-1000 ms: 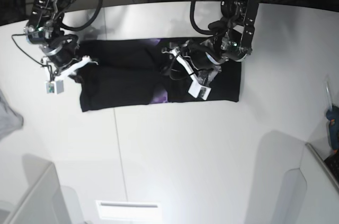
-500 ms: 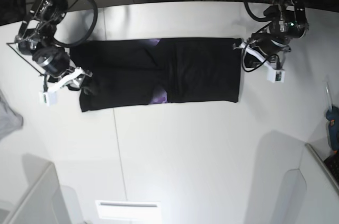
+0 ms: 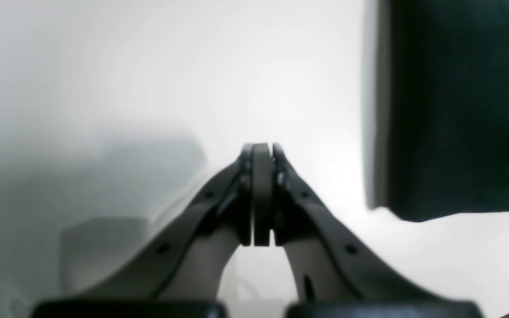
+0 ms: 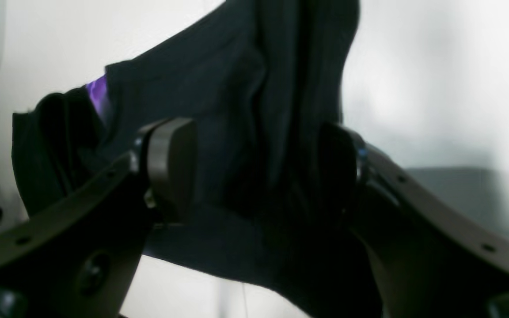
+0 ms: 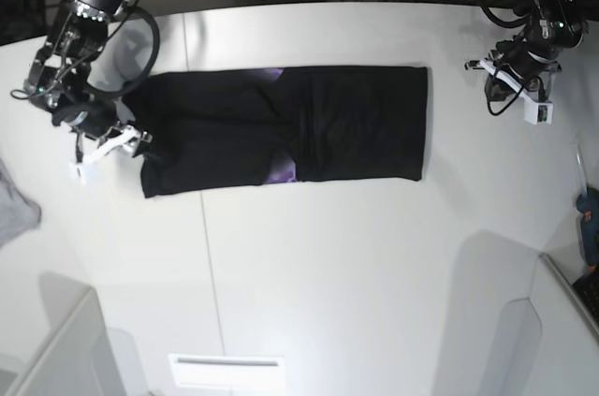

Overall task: Fold the T-shirt properly
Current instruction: 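Release the left gripper and raise it off the shirt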

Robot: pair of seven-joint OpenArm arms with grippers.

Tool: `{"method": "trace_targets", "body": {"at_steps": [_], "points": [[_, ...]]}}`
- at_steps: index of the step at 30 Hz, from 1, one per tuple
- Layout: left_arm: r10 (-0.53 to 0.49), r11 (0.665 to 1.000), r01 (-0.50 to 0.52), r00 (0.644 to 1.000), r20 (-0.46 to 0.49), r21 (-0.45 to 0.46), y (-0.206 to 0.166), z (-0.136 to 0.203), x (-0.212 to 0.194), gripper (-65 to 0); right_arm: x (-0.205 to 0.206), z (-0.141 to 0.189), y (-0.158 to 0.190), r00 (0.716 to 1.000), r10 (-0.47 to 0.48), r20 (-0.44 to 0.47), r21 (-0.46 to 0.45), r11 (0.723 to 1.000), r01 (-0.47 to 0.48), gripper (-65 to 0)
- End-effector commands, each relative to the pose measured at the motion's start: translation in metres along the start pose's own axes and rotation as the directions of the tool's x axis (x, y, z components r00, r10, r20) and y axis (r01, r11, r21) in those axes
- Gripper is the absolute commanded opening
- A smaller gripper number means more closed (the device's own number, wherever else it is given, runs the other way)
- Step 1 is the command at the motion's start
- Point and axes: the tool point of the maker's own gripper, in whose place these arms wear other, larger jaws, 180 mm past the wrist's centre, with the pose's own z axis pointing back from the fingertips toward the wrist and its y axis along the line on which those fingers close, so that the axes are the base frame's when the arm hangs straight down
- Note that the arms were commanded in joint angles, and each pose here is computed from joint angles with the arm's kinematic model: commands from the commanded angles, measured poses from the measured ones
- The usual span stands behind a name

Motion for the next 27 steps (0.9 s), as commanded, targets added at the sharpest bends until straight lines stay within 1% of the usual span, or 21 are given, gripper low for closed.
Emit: {"method": "trace_targets", "body": {"at_steps": [1, 7, 9, 12, 14, 15, 17, 18, 21, 27], "points": [[-0.006, 1.000, 0.006, 0.999, 0.037, -0.003, 0.001, 0.002, 0.010, -65.0, 0.010, 0.002, 0.002, 1.000, 0.005, 0.027, 0.014, 1.000, -0.005, -25.5], [0.002, 1.000, -0.002, 1.000, 0.031, -0.006, 0.001, -0.001, 0.009, -65.0, -0.009, -0.011, -0.007, 0.998, -0.047, -0.035, 0.021, 0.999, 0.047, -25.2], [0.003, 1.000, -0.003, 0.999, 0.043, -0.009, 0.000, -0.002, 0.014, -65.0, -0.011, -0.015, -0.009, 0.997, -0.062, -0.035, 0.024, 0.998, 0.063, -25.2], [0.027, 1.000, -0.027, 0.999, 0.029, -0.010, 0.004, -0.009, 0.010, -65.0, -0.021, -0.016, -0.009, 0.996, -0.072, -0.049, 0.025, 0.997, 0.073, -25.4], [0.044, 0.999, -0.043, 0.999, 0.021, -0.009, 0.006, -0.013, 0.008, -65.0, -0.028, -0.017, -0.008, 0.995, -0.066, -0.069, 0.026, 0.997, 0.068, -25.5], [0.048, 0.999, -0.048, 0.999, 0.017, -0.009, 0.007, -0.014, 0.006, -65.0, -0.032, -0.021, -0.003, 0.995, -0.047, -0.085, 0.033, 0.998, 0.050, -25.5], [0.035, 0.999, -0.035, 0.999, -0.002, -0.030, -0.001, -0.018, 0.002, -65.0, -0.042, -0.026, 0.002, 0.992, -0.027, -0.123, 0.042, 0.999, 0.032, -25.5], [0.024, 0.999, -0.024, 1.000, -0.009, -0.043, -0.006, -0.020, 0.001, -65.0, -0.044, -0.027, 0.003, 0.991, -0.027, -0.128, 0.040, 0.999, 0.032, -25.5], [0.017, 0.998, -0.018, 1.000, -0.018, -0.059, -0.014, -0.023, -0.001, -65.0, -0.041, -0.028, 0.003, 0.994, -0.030, -0.102, 0.039, 0.999, 0.034, -25.5], [0.029, 0.997, -0.030, 1.000, -0.005, -0.066, -0.015, -0.029, 0.006, -65.0, -0.044, -0.027, 0.000, 0.995, -0.032, -0.098, 0.033, 0.999, 0.036, -26.3]]}}
